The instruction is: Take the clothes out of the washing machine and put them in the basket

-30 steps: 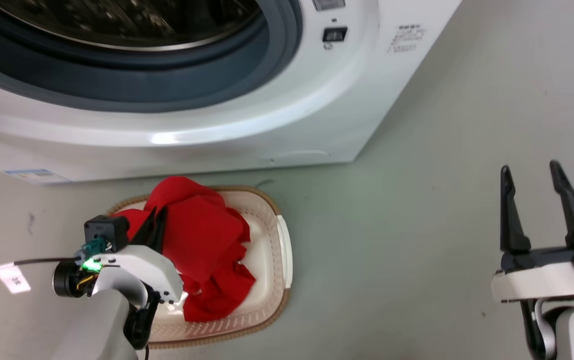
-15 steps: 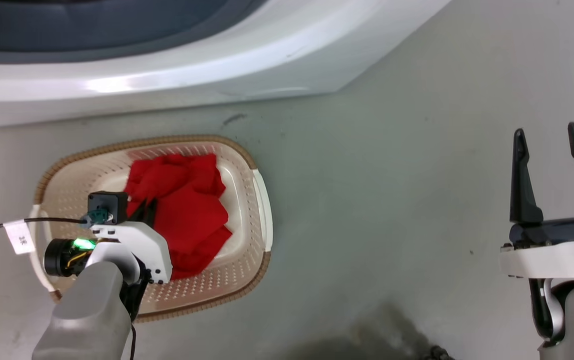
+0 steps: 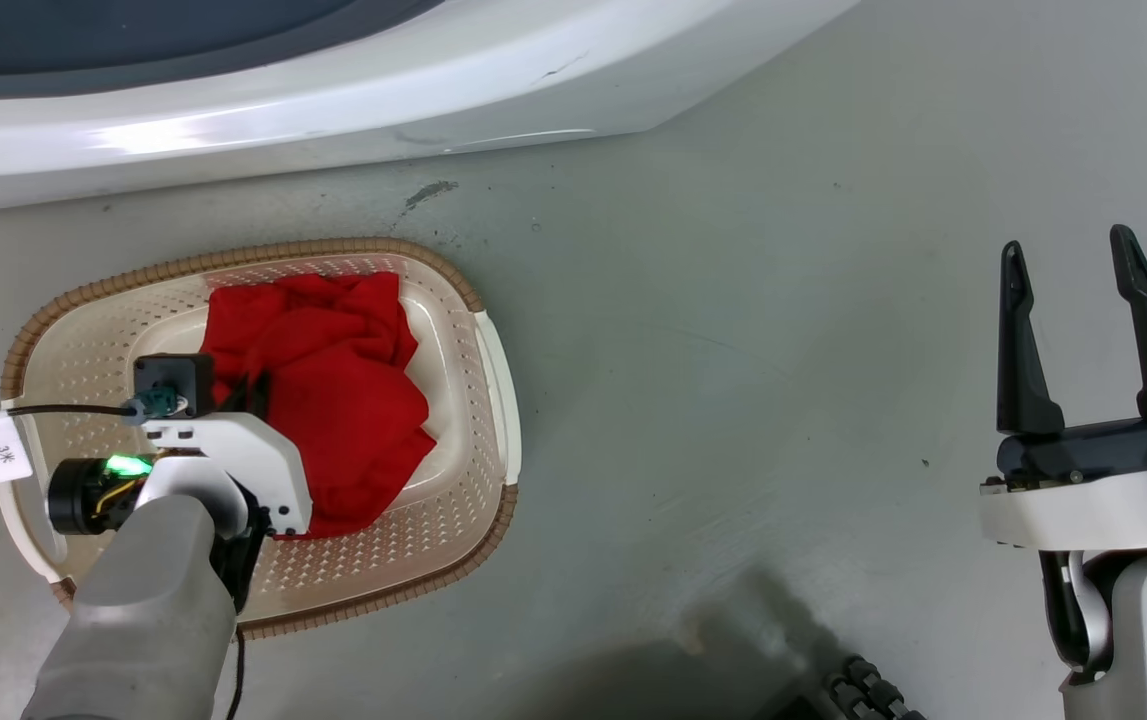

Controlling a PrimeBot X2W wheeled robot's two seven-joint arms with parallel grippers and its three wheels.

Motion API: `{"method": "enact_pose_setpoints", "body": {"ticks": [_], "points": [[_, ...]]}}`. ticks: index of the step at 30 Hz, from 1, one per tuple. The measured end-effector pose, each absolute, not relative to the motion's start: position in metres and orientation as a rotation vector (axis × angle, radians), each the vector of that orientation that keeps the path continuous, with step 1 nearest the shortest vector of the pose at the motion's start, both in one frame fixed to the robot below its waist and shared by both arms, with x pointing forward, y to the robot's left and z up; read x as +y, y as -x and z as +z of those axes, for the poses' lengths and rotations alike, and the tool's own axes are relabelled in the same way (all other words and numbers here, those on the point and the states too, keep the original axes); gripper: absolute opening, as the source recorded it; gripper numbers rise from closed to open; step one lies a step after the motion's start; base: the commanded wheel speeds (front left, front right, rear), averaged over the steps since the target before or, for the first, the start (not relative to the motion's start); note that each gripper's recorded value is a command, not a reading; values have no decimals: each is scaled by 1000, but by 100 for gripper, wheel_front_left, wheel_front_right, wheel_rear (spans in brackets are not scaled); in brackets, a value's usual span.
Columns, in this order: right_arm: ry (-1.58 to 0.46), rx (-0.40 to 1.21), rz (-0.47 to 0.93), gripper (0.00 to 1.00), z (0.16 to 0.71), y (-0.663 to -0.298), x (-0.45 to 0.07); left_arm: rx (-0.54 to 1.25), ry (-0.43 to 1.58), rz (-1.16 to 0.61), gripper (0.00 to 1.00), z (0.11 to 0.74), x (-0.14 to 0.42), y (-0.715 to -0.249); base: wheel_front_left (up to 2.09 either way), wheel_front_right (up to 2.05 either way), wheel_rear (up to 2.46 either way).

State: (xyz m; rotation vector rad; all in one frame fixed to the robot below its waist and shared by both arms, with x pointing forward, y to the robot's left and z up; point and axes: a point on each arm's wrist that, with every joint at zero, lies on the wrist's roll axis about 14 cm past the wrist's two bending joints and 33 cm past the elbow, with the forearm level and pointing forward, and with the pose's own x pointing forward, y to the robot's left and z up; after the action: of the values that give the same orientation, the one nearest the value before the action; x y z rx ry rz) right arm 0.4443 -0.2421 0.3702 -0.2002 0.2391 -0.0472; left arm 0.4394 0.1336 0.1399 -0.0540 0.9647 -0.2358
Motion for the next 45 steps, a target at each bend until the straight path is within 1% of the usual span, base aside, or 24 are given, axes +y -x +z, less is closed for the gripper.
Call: {"method": "enact_pose_setpoints", "body": {"ticks": [1, 2, 3, 7, 12, 18, 25, 28, 32, 35, 37, 41, 45], "points": [[199, 240, -49, 100, 370, -444, -243, 960, 47, -233, 0, 140, 135, -441, 0, 0, 0], [195, 240, -51, 100, 370, -444, -243, 959, 45, -230, 83, 141, 136, -441, 0, 0, 0], [193, 240, -50, 100, 371, -443, -243, 961, 40, -223, 100, 141, 137, -439, 0, 0, 0], [184, 228, -49, 100, 375, -444, -241, 938, 28, -224, 100, 150, 138, -442, 0, 0, 0], [173, 209, -63, 100, 386, -443, -244, 849, 36, -218, 100, 177, 139, -459, 0, 0, 0], [155, 146, -76, 100, 413, -441, -245, 648, 72, -186, 100, 241, 147, -490, 0, 0, 0], [138, 74, -71, 100, 443, -433, -239, 389, 89, -168, 100, 334, 158, -504, 0, 0, 0], [130, 34, -62, 100, 459, -430, -234, 284, 124, -164, 100, 373, 159, -500, 0, 0, 0], [119, -16, -37, 100, 478, -426, -223, 118, 113, -142, 100, 433, 171, -492, 0, 0, 0], [111, -50, -19, 100, 491, -422, -216, 22, 97, -117, 100, 467, 181, -478, 0, 0, 0], [108, -68, -13, 100, 498, -417, -213, -37, 56, -145, 100, 488, 174, -464, 0, 0, 0], [97, -106, -10, 100, 512, -408, -211, -114, 62, -108, 100, 514, 179, -437, 0, 0, 0], [90, -124, -5, 100, 519, -397, -209, -143, 74, -51, 100, 523, 187, -414, 0, 0, 0]]}}
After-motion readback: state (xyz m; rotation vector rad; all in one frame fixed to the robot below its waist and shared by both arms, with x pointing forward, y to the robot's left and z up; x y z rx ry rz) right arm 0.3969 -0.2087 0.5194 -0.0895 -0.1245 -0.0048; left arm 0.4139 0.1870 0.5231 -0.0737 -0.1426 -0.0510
